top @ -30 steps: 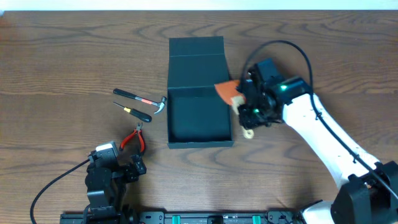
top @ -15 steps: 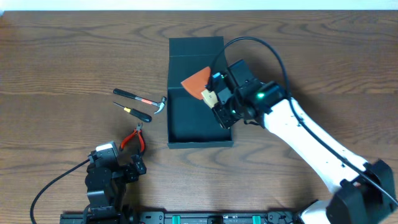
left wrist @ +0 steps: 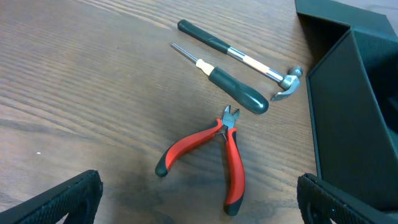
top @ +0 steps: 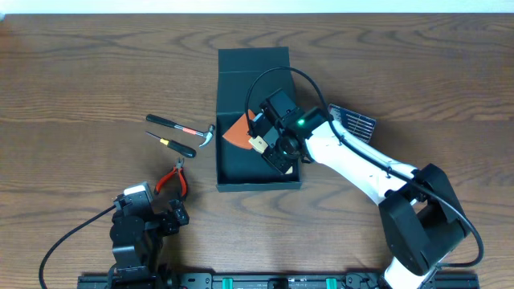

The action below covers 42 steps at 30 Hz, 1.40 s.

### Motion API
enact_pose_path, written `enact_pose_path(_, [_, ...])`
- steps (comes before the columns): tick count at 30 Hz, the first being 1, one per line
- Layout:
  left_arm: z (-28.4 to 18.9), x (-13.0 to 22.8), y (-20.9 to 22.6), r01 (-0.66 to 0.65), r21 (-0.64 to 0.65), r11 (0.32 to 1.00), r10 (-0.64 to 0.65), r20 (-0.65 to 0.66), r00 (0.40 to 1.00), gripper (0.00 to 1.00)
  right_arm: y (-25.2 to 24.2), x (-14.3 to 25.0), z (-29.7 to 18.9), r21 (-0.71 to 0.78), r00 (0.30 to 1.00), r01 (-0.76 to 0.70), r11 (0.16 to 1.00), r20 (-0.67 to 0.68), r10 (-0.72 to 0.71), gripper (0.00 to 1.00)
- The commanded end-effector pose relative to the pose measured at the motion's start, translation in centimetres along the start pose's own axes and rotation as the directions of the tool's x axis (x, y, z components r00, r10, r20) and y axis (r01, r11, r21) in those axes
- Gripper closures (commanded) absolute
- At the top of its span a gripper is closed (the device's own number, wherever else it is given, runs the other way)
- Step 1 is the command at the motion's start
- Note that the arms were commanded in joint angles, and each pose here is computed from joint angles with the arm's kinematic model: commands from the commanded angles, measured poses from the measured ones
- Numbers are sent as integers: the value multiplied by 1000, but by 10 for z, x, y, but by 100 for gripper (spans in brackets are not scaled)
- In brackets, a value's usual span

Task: Pack container
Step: 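Carry the scraper with the right gripper into the black box and release, then move the right gripper to the screwdriver set case and grasp it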

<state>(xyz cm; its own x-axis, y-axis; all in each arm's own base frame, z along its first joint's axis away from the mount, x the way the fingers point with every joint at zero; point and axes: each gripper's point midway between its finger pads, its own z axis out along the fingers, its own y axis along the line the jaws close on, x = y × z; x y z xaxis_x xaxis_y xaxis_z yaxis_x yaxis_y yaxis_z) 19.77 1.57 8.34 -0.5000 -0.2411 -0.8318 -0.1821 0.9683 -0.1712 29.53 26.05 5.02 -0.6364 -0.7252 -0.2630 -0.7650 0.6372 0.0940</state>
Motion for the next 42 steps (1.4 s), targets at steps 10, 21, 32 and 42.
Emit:
enact_pose_path(10, [1,2,0,-9,-1,1000,9,0,1000,1,-2,6,15,25,995,86,996,-61,-84,78])
enact_pose_path(21, [1,2,0,-9,-1,1000,9,0,1000,1,0,5,16,26,995,80,996,-57,-79,48])
enact_pose_path(32, [1,2,0,-9,-1,1000,9,-1,1000,1,0,-63,-61,64,983,0,998,182,-12,37])
enact_pose_path(42, [1,2,0,-9,-1,1000,9,0,1000,2,-94,-45,-214,578,937,-224,785,350,10,1])
